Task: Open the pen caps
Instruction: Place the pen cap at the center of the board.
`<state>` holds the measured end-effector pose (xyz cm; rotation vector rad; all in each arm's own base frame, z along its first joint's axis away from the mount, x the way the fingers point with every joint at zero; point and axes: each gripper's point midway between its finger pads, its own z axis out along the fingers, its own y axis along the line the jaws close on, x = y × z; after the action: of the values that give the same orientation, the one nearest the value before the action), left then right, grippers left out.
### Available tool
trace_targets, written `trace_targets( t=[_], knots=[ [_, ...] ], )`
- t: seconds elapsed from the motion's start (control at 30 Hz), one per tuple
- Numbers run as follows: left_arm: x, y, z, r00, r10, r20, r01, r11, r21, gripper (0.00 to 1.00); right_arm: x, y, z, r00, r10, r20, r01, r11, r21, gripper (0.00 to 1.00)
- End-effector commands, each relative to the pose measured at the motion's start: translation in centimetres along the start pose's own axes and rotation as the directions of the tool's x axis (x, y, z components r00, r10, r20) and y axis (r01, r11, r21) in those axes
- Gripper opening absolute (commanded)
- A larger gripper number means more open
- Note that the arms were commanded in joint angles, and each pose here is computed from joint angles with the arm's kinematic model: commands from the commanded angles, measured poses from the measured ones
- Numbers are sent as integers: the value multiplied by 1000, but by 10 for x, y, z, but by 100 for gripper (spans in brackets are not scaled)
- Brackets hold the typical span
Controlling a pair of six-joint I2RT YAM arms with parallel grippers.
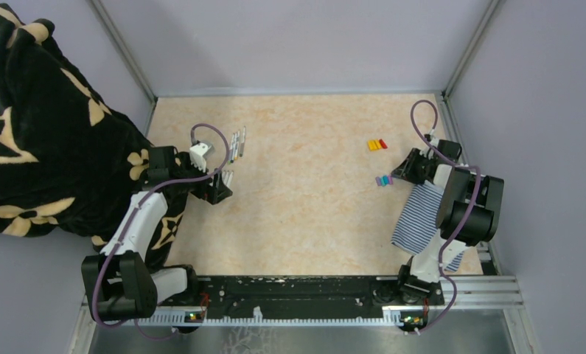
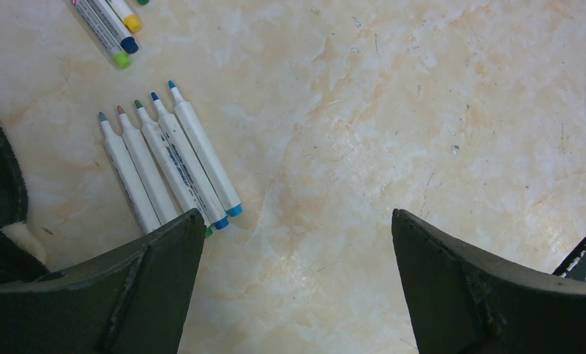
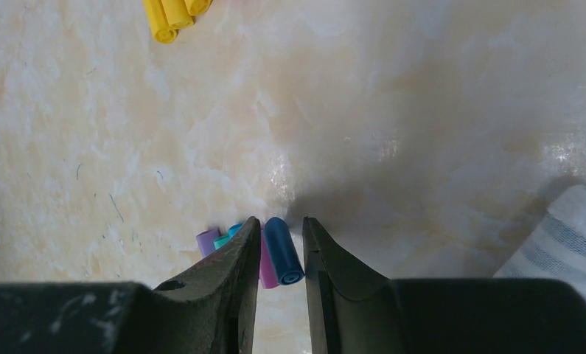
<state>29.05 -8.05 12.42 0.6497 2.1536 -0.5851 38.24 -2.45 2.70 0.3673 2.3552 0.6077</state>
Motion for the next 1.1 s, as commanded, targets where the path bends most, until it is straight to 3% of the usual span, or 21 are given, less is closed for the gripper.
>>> trace_targets(
  t=[0.0, 0.87, 1.07],
  knots=[
    [-1, -3, -2, 1000, 23, 19, -24, 1000, 15, 100, -6, 9, -3, 1000, -30, 6, 30, 999, -20, 28],
    [0, -4, -2, 999, 25, 19, -26, 1000, 18, 100, -8, 12, -13, 999, -49, 11, 49, 999, -8, 34],
    [-9, 1, -7, 999, 41, 33, -40, 999, -20, 100, -26, 18, -29, 991, -113, 68, 112, 993, 19, 44]
  ],
)
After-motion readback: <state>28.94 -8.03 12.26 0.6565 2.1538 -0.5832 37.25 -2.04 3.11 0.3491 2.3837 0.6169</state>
